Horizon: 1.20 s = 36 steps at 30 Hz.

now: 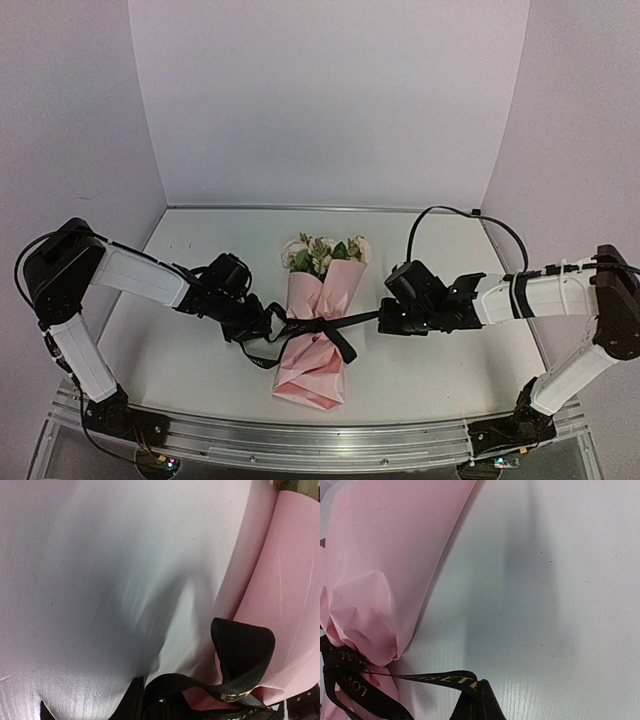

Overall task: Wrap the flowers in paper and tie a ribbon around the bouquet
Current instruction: Tie the half-tied ribbon around the folded bouquet.

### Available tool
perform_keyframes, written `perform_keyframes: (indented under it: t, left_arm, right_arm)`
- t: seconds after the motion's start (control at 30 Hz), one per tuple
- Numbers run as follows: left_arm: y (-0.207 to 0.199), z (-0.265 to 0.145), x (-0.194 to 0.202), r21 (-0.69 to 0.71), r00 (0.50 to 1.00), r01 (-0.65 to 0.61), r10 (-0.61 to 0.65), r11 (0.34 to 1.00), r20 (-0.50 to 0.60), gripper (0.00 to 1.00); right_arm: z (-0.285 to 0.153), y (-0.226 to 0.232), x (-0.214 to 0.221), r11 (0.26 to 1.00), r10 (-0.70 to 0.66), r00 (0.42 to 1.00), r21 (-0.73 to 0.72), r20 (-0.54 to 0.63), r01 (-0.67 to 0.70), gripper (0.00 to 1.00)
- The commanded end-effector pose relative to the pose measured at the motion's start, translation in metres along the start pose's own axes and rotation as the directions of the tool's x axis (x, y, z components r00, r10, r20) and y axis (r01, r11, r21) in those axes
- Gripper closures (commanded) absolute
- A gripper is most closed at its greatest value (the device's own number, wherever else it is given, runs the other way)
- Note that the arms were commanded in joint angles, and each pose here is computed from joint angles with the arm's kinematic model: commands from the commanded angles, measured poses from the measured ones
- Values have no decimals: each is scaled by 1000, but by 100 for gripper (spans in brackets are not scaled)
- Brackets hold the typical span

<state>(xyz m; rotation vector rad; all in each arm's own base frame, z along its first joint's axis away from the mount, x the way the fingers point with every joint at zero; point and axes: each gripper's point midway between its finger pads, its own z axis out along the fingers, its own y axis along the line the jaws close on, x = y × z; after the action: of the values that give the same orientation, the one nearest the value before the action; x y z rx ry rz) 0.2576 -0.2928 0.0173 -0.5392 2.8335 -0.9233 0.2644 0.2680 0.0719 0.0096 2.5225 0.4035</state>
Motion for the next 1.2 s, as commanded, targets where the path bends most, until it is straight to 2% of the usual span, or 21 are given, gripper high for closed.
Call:
perform_keyframes:
  t: [0.0,0.1,0.37,0.57,0.7,0.73,0.87,0.9,1.07,1.17]
  left_arm:
    - [-13,-11,-16,6,996,-29,28,1000,90,96]
    - [-20,-16,-25,-14,988,-88,89,996,127,100]
    - [-43,-35,-47,-57,941,-250,257,966,220,100]
    - [-65,-37,-53,-67,880,-420,424,905,216,100]
    - [-76,-37,-51,-54,833,-518,518,854,197,100]
    - [-77,-37,-50,-53,827,-529,529,847,191,100]
    - [-81,-37,-48,-41,808,-564,562,825,179,100]
    - [-82,-36,-47,-36,806,-569,565,822,176,100]
    - [-85,-35,-44,-16,802,-579,573,815,168,100]
    - [-87,-34,-42,-2,801,-584,576,812,163,100]
  right_arm:
    - [-16,-12,-13,999,-9,997,54,70,5,100]
    - [-22,-22,-15,996,-29,996,92,83,21,100]
    - [-30,-41,-14,984,-60,994,174,89,44,100]
    - [-29,-54,-9,973,-60,996,226,70,43,100]
    - [-32,-43,-12,979,-87,995,190,47,77,100]
    - [-32,-36,-12,982,-100,994,162,32,94,96]
    - [-46,-6,-14,989,-149,989,19,-5,149,66]
    - [-50,2,-14,985,-171,985,-16,-11,171,61]
    - [-65,45,-8,942,-278,959,-213,-59,260,50]
    - [-62,76,1,898,-337,936,-332,-104,287,48]
